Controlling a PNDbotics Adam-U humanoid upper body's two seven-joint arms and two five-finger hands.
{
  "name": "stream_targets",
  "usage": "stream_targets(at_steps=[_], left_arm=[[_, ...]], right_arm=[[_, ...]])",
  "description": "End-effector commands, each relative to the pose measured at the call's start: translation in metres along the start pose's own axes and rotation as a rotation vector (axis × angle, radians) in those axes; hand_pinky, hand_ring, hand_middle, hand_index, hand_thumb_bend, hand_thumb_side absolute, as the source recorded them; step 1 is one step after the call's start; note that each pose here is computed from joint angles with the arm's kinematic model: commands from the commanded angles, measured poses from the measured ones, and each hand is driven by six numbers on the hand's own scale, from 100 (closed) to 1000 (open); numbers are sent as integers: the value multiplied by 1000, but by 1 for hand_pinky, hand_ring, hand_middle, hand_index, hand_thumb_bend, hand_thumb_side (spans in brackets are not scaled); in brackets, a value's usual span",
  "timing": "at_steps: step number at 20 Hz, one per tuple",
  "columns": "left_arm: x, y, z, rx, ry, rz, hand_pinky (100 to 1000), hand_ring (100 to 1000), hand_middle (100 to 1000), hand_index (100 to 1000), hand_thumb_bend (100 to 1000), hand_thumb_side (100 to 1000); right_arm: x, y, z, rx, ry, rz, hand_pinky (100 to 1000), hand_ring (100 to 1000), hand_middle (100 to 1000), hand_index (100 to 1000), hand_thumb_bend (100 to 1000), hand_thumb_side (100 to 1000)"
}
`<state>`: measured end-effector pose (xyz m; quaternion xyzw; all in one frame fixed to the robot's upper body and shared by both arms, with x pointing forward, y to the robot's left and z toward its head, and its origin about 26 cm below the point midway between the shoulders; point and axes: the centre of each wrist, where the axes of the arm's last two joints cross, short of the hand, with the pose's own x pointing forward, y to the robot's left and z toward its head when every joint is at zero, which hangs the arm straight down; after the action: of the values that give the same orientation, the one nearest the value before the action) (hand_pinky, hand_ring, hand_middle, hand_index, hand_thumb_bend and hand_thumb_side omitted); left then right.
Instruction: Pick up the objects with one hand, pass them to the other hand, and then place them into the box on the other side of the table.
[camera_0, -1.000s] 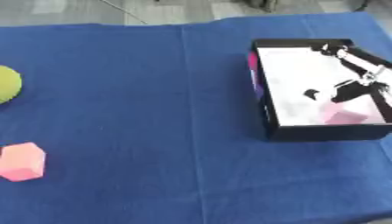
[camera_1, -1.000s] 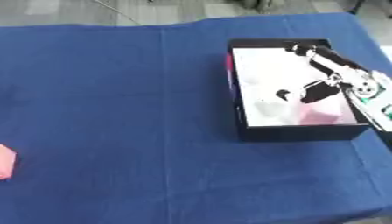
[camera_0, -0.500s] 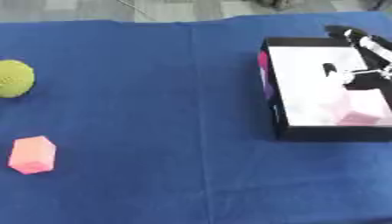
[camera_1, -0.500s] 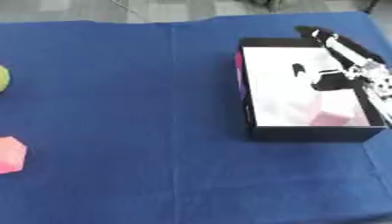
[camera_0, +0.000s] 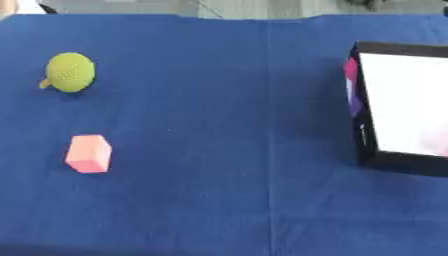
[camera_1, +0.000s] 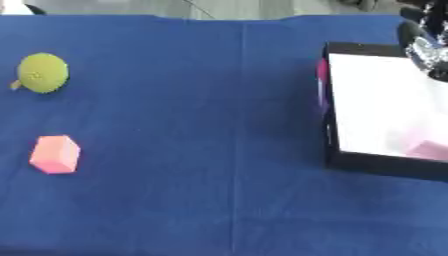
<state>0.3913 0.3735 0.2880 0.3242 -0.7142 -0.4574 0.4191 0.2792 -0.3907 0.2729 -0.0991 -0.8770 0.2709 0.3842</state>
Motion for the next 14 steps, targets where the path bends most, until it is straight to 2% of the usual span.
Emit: stream_targets(at_steps=[1, 3, 7, 12, 14], left_arm=[[-12, 26, 5, -186, -34, -72, 889, 821, 778, 900, 372, 621], [-12, 30, 2, -291, -69, -118, 896, 836, 784, 899, 424, 567], [-8, 31, -6, -453, -114, -195, 908, 856, 794, 896, 522, 511], [2, 19, -24, -603, -139, -276, 914, 874, 802, 889, 603, 525], [7, 14, -30, -636, -130, -322, 920, 889, 810, 897, 636, 504]], right_arm=[[17, 0, -5, -18, -31, 3, 1000, 1000, 1000, 1000, 100, 299], [18, 1, -6, -28, -20, 0, 1000, 1000, 1000, 1000, 100, 297], [16, 3, -5, -34, 6, -7, 1000, 1000, 1000, 1000, 100, 355], [11, 2, -7, -47, 44, -27, 1000, 1000, 1000, 1000, 100, 360], [9, 4, -9, -41, 52, -33, 1000, 1000, 1000, 1000, 100, 368]])
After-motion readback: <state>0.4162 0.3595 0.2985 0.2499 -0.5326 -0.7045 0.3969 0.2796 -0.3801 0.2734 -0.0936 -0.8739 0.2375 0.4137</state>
